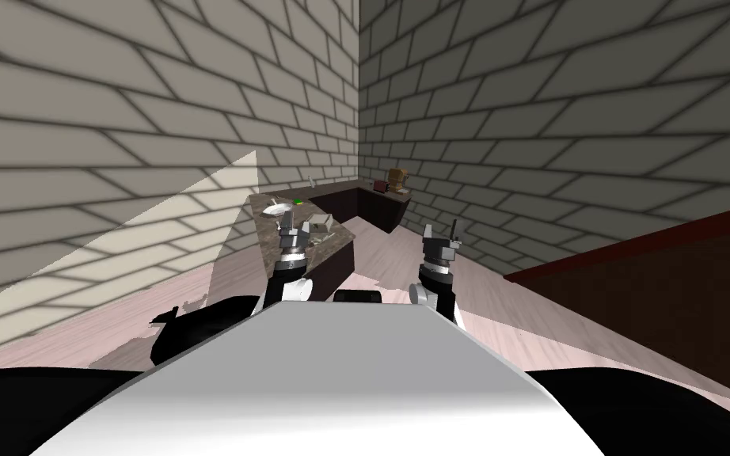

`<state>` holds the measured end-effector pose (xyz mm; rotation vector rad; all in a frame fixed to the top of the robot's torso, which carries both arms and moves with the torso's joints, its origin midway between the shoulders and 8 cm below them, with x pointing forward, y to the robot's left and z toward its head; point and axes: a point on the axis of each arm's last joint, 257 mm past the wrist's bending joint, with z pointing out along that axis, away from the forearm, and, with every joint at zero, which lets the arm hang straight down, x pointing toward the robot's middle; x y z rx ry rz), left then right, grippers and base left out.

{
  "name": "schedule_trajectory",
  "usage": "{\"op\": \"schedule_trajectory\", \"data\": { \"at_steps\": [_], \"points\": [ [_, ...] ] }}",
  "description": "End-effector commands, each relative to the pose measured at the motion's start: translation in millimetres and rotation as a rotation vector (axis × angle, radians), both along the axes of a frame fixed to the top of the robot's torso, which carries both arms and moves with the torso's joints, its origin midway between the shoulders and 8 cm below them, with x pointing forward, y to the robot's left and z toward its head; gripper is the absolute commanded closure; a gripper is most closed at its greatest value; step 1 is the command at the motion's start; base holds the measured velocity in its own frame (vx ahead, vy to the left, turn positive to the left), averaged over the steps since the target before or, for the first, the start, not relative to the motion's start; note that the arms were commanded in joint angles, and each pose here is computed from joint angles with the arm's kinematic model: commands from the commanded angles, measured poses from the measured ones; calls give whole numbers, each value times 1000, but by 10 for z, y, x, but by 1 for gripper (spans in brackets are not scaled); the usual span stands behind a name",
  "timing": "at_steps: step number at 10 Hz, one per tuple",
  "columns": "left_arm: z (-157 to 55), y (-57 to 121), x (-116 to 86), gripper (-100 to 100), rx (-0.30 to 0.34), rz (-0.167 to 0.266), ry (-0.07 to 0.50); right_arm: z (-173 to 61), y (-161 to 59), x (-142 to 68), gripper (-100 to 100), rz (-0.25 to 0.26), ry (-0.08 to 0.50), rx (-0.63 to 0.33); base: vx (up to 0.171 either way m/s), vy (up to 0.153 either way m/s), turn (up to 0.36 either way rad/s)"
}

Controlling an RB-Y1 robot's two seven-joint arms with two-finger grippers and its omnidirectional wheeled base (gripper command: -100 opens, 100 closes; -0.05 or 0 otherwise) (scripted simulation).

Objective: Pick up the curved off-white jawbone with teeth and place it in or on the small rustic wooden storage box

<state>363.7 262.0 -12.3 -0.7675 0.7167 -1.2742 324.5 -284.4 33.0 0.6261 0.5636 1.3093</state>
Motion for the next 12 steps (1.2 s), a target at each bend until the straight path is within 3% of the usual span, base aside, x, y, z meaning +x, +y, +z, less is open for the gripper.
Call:
{"op": "schedule_trajectory", "data": {
  "at_steps": [1,5,10,11,12],
  "points": [
    [-59,24,19,-100,17,-11,22,0,0,0,0,0,0,0,6,-25,-47],
    [-352,263,103,-100,49,-30,132,0,0,0,0,0,0,0,33,-66,-89],
    [-818,916,163,-100,39,-4,331,0,0,0,0,0,0,0,66,-125,-164],
    [-812,911,168,-100,48,-9,333,0,0,0,0,0,0,0,44,-100,-42],
    [-891,1073,168,-100,44,0,375,0,0,0,0,0,0,0,39,-96,-122]
  ]
}}
